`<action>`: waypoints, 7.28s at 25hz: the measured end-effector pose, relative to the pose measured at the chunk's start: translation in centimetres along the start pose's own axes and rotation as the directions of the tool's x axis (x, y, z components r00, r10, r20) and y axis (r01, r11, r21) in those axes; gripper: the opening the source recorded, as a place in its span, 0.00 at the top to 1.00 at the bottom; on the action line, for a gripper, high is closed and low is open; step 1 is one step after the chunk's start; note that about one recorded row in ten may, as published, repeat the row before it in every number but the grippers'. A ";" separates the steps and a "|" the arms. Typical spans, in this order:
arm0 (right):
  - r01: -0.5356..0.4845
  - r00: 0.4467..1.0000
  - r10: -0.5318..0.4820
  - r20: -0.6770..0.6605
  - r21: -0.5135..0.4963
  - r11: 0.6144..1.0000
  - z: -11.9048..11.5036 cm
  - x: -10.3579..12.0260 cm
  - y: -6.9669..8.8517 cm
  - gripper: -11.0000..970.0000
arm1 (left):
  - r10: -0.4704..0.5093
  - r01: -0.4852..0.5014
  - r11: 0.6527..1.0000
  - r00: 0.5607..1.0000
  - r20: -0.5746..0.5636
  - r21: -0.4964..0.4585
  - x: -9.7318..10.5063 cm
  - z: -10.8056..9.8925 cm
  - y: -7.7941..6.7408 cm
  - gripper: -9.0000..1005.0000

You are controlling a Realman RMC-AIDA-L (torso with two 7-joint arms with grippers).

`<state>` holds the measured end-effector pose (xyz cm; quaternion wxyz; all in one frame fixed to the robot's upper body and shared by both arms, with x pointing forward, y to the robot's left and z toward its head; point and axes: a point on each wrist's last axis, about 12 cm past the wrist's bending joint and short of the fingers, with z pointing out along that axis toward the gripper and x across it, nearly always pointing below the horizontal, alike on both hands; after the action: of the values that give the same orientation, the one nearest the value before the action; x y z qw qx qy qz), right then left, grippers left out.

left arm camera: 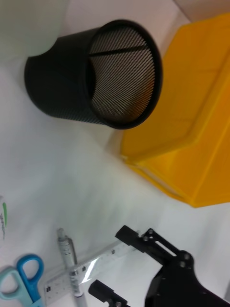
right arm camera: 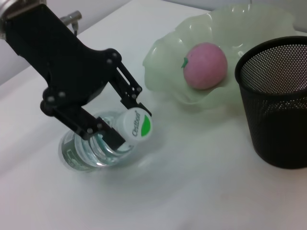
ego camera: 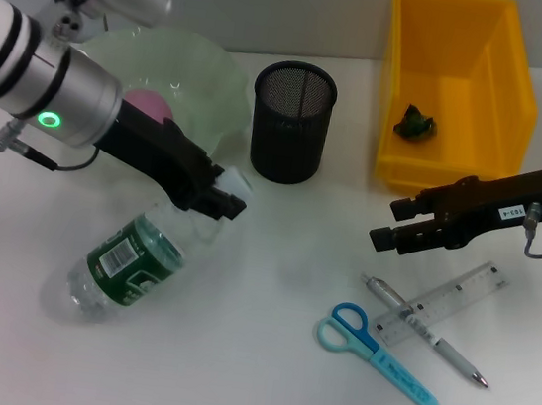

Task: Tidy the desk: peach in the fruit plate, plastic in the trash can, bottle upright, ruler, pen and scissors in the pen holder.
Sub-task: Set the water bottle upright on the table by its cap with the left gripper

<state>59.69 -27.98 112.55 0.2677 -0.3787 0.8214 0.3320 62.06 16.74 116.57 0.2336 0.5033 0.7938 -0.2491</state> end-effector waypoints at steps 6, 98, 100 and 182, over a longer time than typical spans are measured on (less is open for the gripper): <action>-0.025 1.000 0.025 0.006 0.001 1.000 0.0 0.2 0.0 0.25 | -0.014 0.015 1.000 0.999 0.037 -0.022 0.2 -1.8 0.6 0.55; -0.084 0.996 0.084 0.029 0.007 0.996 0.6 -0.3 0.1 0.25 | 0.108 -0.101 0.993 0.984 0.141 -0.057 2.0 -8.8 0.5 0.55; -0.084 0.996 0.084 0.029 0.008 0.996 0.6 -0.3 0.1 0.25 | 0.118 -0.110 0.992 0.982 0.144 -0.064 2.2 -9.1 0.6 0.55; -0.077 0.996 0.077 0.047 -0.001 0.997 0.6 -1.0 0.1 0.25 | 0.002 0.039 0.970 0.986 0.169 -0.242 8.2 -13.1 3.5 0.50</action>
<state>60.26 -27.03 112.86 0.2739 -0.3387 0.8291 0.3505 60.57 31.89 120.98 0.3574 0.4405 0.8006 -0.1932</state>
